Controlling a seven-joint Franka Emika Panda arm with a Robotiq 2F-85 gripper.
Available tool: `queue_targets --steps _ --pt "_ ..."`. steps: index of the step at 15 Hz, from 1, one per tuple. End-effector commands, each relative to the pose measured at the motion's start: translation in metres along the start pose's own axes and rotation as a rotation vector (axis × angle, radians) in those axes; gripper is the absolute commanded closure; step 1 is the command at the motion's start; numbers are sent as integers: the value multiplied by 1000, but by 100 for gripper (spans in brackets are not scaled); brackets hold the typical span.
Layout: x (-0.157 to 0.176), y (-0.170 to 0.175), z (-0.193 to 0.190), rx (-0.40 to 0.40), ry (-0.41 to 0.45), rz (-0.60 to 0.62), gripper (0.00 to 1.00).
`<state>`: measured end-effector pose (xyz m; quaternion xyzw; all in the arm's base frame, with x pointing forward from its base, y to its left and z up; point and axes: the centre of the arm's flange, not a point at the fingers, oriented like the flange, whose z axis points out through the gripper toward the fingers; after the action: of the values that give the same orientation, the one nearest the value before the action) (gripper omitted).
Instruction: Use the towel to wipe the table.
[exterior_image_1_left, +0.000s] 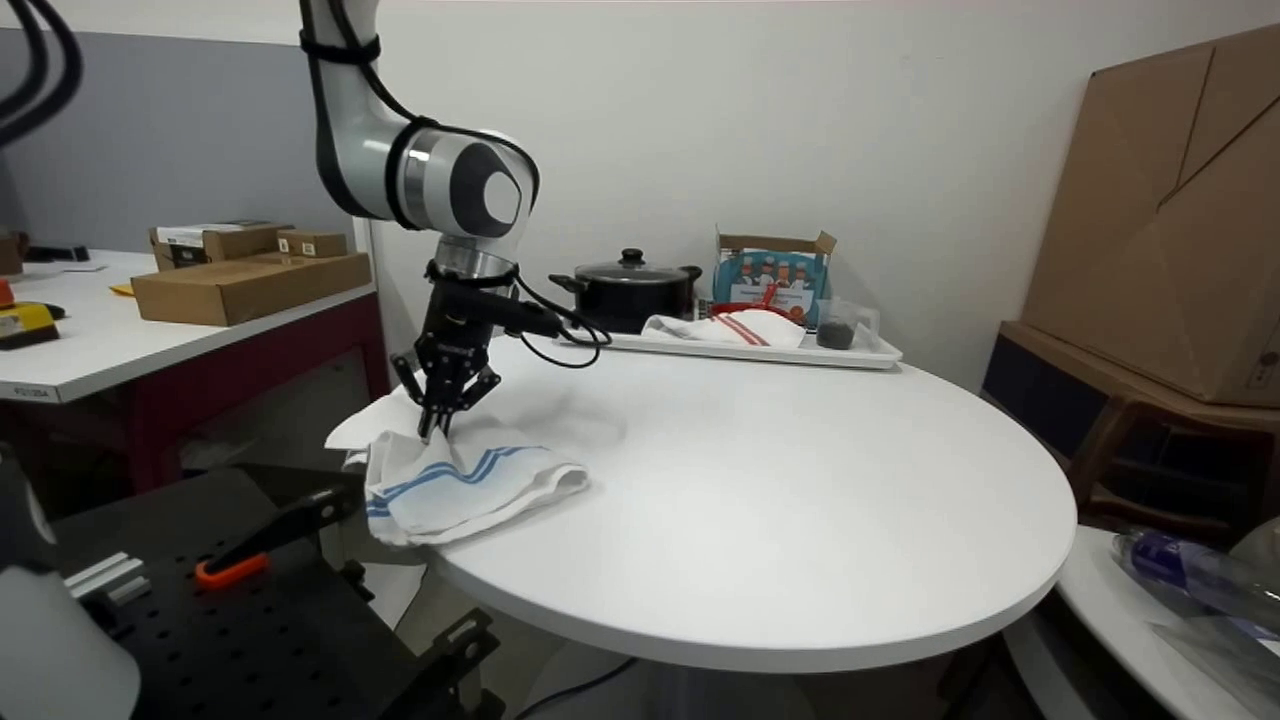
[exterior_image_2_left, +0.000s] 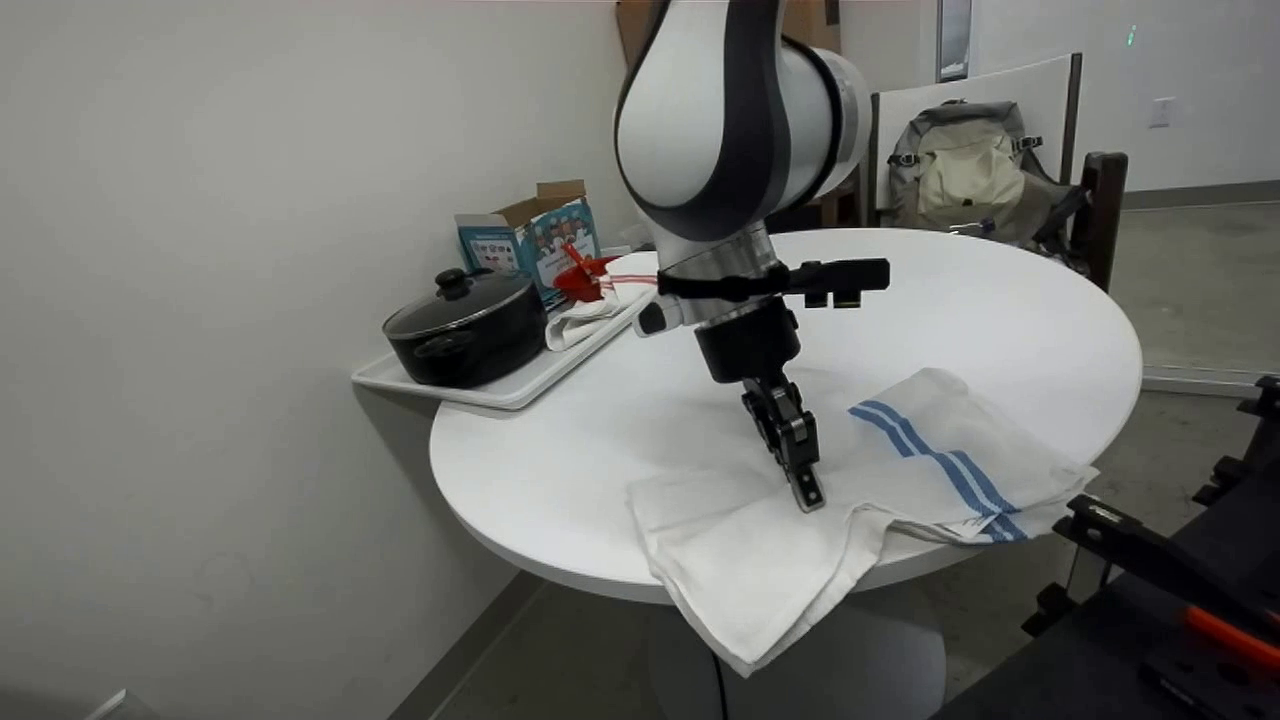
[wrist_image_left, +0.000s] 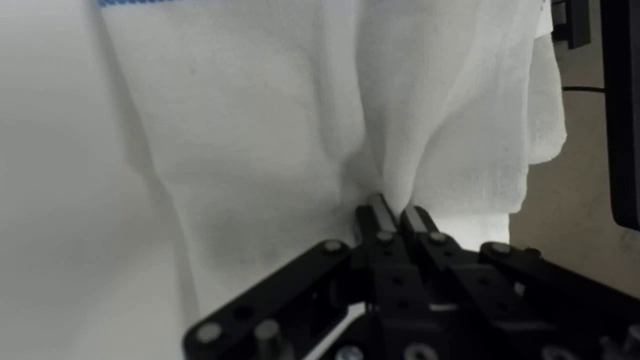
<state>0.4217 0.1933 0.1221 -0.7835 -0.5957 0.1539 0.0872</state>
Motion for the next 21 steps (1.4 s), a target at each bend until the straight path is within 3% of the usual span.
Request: queue_targets --steps 1,5,10,13,16,17,18,21 --pt "8 29 18 -30 -1 77 99" --pt "-42 104 -5 -103 21 296 99" --pt "-131 209 -33 -207 71 560 99" --pt "-181 242 -40 -231 86 674 99" --pt "-209 257 -43 -228 93 752 99" --pt "-213 259 -46 -231 96 762 70" --pt "-215 260 -50 -227 101 774 68" --pt "-216 253 -67 -202 87 888 47"
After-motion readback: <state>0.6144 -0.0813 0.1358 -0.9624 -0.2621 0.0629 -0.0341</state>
